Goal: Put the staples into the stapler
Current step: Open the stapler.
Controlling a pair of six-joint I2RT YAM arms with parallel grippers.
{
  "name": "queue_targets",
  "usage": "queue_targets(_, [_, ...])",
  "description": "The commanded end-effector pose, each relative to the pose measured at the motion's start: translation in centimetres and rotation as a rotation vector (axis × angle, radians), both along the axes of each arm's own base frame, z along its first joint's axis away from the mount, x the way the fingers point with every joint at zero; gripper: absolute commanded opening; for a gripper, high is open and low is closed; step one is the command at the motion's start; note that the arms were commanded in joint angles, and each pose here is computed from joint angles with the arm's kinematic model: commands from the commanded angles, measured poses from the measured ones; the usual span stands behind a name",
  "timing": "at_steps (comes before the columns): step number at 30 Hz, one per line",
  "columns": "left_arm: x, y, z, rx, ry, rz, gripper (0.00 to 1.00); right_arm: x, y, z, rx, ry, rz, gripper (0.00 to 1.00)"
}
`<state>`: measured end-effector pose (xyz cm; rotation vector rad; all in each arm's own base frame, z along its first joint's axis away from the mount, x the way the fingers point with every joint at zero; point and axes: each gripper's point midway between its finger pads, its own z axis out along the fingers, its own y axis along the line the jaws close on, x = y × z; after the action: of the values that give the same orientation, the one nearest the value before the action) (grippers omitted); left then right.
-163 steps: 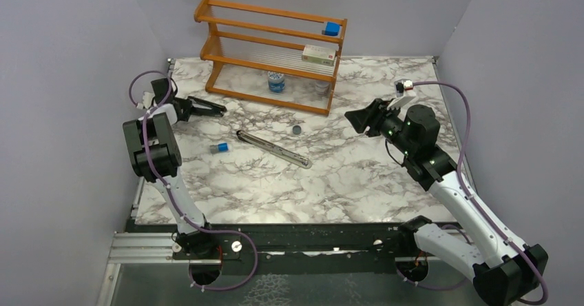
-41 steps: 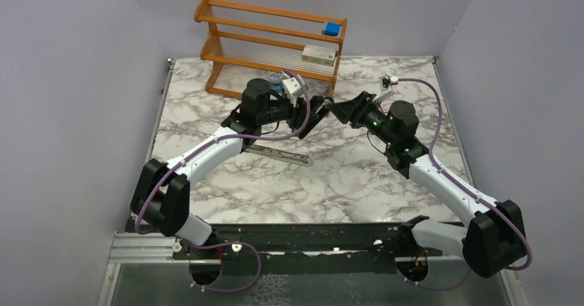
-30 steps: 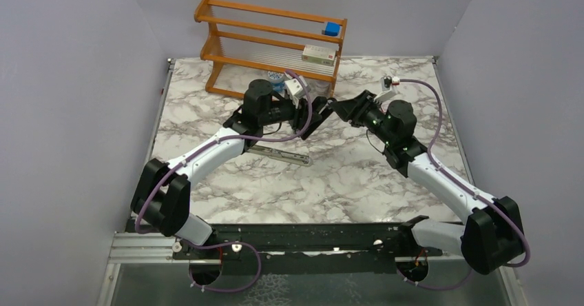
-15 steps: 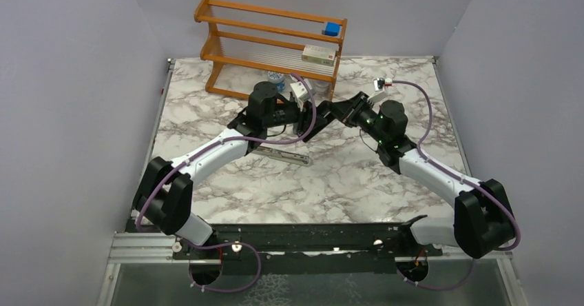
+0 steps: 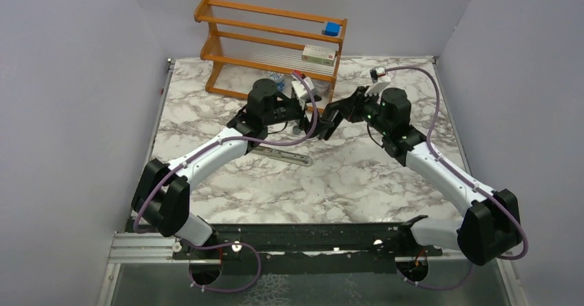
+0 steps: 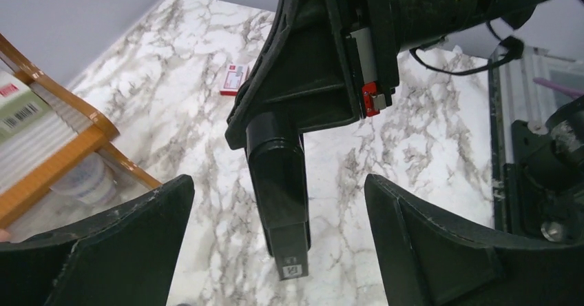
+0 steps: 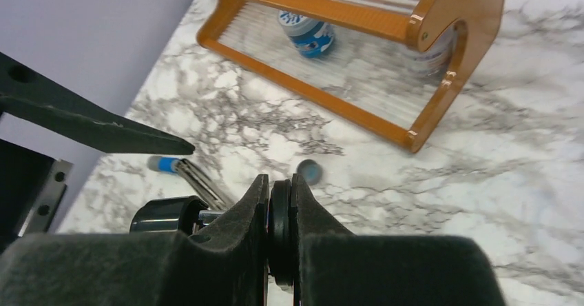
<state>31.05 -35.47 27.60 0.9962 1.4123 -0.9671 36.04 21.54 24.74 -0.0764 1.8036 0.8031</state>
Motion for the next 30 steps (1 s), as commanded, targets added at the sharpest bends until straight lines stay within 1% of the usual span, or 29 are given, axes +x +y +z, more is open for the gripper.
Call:
queue_targets(1, [0.0,-0.7,0.8,0.081,-0.121,-0.082,0.93,1.0,-1.4,1.8,-0.221,-0.100,0.003,0.01])
queue_targets(4, [0.4,-1.4,-0.1,0.116,-0.119,-0.118,0.79,1.1,-1.8,1.9,-0.269,-0.103,0.000,0.01])
queue_targets(7, [0.6,-2.4,-0.2,0.117,-0.112,-0.144,0.77,1.3,-1.9,1.7,-0.300,-0.094,0.003,0.01])
queue_targets(11, [0.8,-3.9,-0.3,0.120,-0.108,-0.166,0.74,1.3,-2.0,1.5,-0.301,-0.086,-0.004,0.01])
queue_targets(14, [1.0,-4.7,-0.4,0.126,-0.097,-0.177,0.63,1.3,-2.1,1.6,-0.296,-0.086,-0.012,0.01])
queue_targets(15, [1.0,-4.8,-0.2,0.124,-0.093,-0.180,0.59,1.3,-2.2,1.7,-0.295,-0.089,-0.016,0.01])
queue_targets(17, [1.3,-5.2,-1.4,0.139,-0.060,-0.185,0.47,1.2,-2.4,1.8,-0.295,-0.092,-0.024,0.01])
queue_targets(18, [1.3,-5.2,-1.5,0.140,-0.055,-0.186,0.39,1.2,-2.4,1.8,-0.297,-0.092,-0.027,0.01])
queue_targets(21, [1.3,-5.2,-1.8,0.151,-0.035,-0.180,0.09,1.3,-2.9,1.7,-0.294,-0.084,-0.056,0.01])
queue_targets(22, [1.4,-5.1,-2.1,0.158,-0.025,-0.172,0.01,1.3,-3.2,1.7,-0.287,-0.079,-0.078,0.01])
queue_targets(26, [1.3,-3.8,-2.4,0.187,-0.022,-0.134,0.00,1.0,-5.0,2.0,-0.231,-0.057,-0.196,0.01])
queue_targets(27, [1.3,-3.1,-1.6,0.175,-0.039,-0.118,0.00,1.0,-5.4,2.0,-0.229,-0.048,-0.221,0.01])
queue_targets(29, [1.3,-1.0,-2.1,0.157,-0.024,-0.073,0.00,0.9,-6.6,1.8,-0.225,-0.028,-0.270,0.01])
queue_targets(30, [1.5,0.2,-1.5,0.124,-0.030,-0.046,0.00,0.8,-7.2,1.6,-0.215,-0.018,-0.288,0.01])
